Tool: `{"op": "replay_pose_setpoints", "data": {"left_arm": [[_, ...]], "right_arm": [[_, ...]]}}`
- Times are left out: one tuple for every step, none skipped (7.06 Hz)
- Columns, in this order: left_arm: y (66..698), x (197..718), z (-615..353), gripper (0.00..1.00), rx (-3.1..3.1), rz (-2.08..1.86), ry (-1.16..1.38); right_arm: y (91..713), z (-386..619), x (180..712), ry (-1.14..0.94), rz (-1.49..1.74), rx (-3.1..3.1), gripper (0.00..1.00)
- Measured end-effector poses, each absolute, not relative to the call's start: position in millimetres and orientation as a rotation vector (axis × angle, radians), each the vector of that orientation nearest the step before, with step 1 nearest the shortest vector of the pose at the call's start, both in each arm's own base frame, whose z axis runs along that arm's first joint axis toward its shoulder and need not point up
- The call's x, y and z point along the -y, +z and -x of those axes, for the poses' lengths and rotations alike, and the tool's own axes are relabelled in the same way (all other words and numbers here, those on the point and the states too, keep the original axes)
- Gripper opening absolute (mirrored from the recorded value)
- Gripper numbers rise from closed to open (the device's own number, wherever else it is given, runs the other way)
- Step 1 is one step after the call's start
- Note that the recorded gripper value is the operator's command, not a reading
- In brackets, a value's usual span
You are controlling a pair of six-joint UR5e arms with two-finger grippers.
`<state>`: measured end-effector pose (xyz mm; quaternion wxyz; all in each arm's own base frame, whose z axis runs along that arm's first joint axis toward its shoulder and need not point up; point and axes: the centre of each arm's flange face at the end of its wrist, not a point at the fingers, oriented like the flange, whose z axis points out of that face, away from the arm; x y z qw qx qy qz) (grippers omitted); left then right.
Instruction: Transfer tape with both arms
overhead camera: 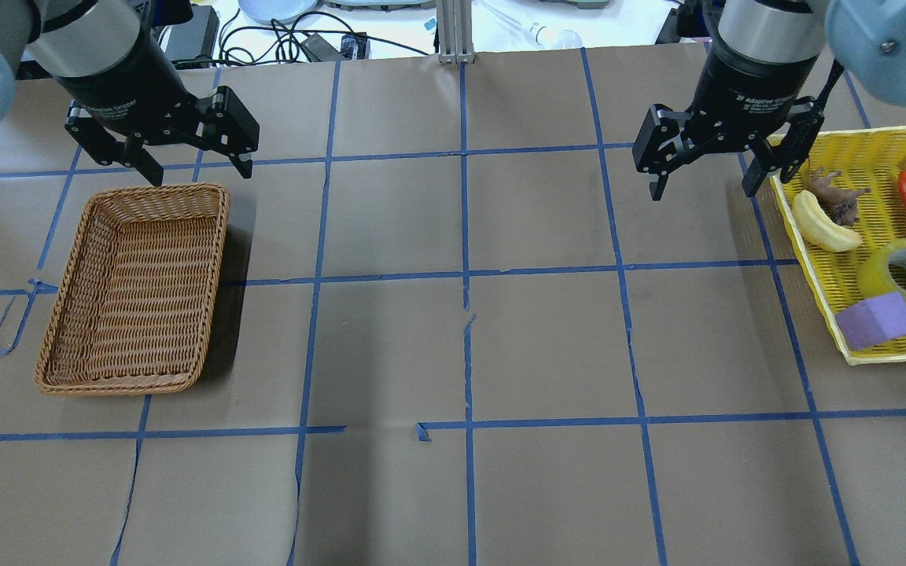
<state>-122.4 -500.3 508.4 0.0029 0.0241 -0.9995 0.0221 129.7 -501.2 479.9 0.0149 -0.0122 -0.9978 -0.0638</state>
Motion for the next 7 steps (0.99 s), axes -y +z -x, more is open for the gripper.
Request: {"op": "replay_pose_setpoints", "data": {"left_arm": [[508.4,500.3,122.4,1.00,3.134,-0.075,0.070],[508.4,500.3,122.4,1.00,3.134,-0.075,0.070],[508.4,500.3,122.4,1.00,3.134,-0.075,0.069],[508.4,500.3,122.4,1.00,3.134,-0.075,0.070],[508.4,500.3,122.4,1.00,3.134,-0.072,0.069],[508.6,500.4,122.4,1.00,3.135,-0.062,0.070],[508.7,500.4,122.4,1.00,3.135,-0.056,0.071]], "right_arm": [[479.4,-129.4,501.2,-0.201,0.040,3.105,1.00],[478.9,-129.3,501.4,-0.202,0.042,3.105,1.00],[478.7,-129.0,501.9,-0.200,0.042,3.106,1.00],[478.9,-127.3,503.1,-0.192,0.042,3.106,1.00],[478.2,-121.1,505.6,-0.189,0.055,3.107,1.00],[476.1,-102.1,511.1,-0.194,0.080,3.109,1.00],[470.2,-62.8,520.3,-0.214,0.111,3.114,1.00]]}}
